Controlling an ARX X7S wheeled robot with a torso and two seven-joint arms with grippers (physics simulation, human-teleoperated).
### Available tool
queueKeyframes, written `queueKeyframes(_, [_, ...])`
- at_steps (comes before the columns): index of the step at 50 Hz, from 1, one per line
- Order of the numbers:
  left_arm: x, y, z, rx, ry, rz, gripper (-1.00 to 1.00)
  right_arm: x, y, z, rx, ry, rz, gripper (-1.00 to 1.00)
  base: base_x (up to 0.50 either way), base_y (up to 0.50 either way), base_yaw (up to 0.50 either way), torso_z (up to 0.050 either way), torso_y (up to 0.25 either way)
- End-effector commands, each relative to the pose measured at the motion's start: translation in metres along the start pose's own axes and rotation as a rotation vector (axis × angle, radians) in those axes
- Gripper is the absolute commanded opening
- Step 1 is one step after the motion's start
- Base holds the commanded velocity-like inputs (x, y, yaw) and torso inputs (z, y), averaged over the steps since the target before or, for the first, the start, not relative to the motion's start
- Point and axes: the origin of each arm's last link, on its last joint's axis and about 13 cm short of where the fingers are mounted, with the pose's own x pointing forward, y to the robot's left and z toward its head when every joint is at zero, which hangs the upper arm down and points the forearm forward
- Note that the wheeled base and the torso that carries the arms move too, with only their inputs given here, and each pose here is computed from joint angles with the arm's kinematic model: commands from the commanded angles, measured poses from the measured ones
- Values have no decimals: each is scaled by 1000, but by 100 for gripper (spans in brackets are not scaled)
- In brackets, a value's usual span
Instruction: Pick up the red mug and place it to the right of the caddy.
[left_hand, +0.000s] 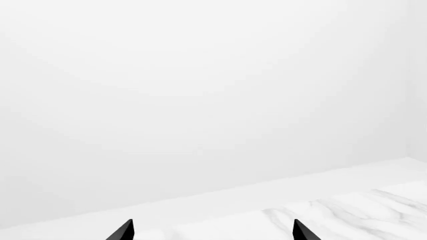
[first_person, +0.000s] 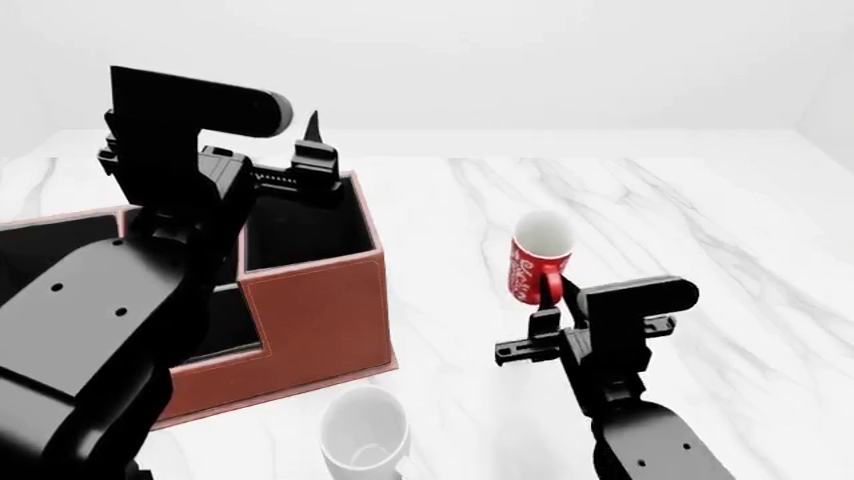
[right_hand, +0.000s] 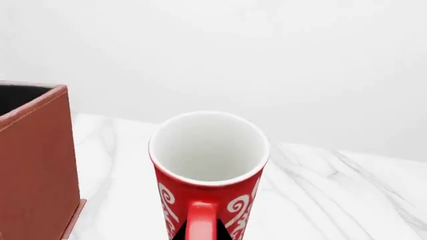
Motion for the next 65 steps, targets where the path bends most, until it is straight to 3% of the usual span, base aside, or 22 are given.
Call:
queueKeyframes(1, [4,2,0,-26,-7,10,100,57,18,37,-24,-2,93,-100,0,0,0,0,0])
queueKeyframes(3, [5,3,0,-27,-7,10,100,74,26,38,7,37,105,-100,0,0,0,0,0])
queueKeyframes(7, [5,3,-1,-28,-4,11,100,92,44,29,-43,32,112,-100,0,0,0,0,0])
queueKeyframes(11, [5,4,0,-27,-6,13,100,102,51,22,-49,65,110,-100,0,0,0,0,0])
queueKeyframes(21, [5,2,-1,-28,-6,9,100,104,63,3,-85,100,134,-100,0,0,0,0,0])
queueKeyframes(32, [4,3,-1,-28,-5,12,100,104,66,-20,-109,174,131,-100,0,0,0,0,1])
queueKeyframes(65, [2,6,-1,-30,-4,22,100,87,69,-49,-117,271,162,-100,0,0,0,0,1])
